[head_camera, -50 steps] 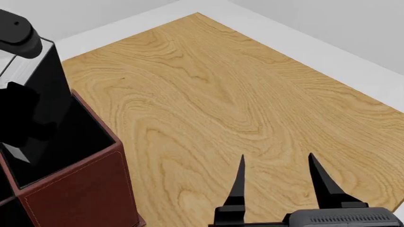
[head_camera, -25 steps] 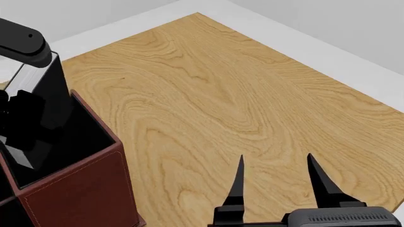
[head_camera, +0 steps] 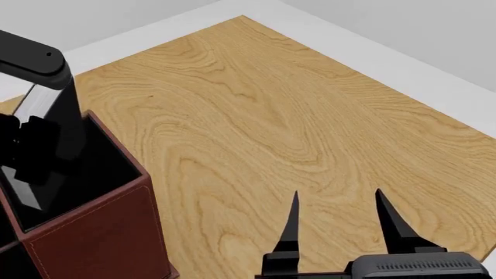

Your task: Pick up the book and place it in the right compartment of the caddy.

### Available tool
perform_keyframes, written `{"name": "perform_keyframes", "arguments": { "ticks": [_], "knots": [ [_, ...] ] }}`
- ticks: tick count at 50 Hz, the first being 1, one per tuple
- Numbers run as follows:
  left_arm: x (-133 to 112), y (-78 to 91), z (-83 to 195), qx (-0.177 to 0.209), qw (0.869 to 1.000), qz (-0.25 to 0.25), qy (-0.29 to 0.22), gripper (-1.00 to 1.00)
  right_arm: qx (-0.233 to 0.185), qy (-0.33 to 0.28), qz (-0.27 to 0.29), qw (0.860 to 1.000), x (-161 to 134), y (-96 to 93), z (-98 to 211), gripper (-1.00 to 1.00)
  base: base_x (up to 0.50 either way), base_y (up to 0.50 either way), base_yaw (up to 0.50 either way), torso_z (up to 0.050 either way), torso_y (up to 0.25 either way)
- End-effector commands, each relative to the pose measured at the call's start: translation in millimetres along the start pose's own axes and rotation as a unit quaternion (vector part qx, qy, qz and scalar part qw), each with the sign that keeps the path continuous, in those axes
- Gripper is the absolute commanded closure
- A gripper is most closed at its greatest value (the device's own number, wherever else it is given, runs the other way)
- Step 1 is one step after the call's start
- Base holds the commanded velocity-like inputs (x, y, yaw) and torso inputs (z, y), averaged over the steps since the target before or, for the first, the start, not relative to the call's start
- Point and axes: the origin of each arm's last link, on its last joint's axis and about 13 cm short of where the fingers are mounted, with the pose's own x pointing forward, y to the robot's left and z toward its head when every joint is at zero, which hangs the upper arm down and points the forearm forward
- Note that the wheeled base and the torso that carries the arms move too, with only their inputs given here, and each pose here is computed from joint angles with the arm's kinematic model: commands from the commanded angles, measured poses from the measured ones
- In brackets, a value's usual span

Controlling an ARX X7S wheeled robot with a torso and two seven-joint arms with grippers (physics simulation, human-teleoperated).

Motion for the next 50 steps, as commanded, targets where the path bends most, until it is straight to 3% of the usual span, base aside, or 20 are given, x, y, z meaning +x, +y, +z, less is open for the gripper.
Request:
{"name": "perform_keyframes", "arguments": {
  "ticks": [1,22,50],
  "knots": [
    [8.0,3.8,0.8,-0.003,1.000,0.028,-0.009,1.00,-0.001,0.001,-0.001,1.000,0.3,0.2,-0.6,-1.00,0.00,0.00,0.00,0.000,0.010],
    [33.2,11.5,-2.7,-0.020,0.999,0.038,0.010,1.00,-0.002,0.004,0.001,1.000,1.1,0.8,-2.6,-1.00,0.00,0.00,0.00,0.000,0.001],
    [69.7,14.9,-15.0,-0.014,0.998,0.043,0.037,1.00,-0.002,0.008,0.000,1.000,2.5,0.0,-5.3,-1.00,0.00,0.00,0.00,0.000,0.002]
  ]
}}
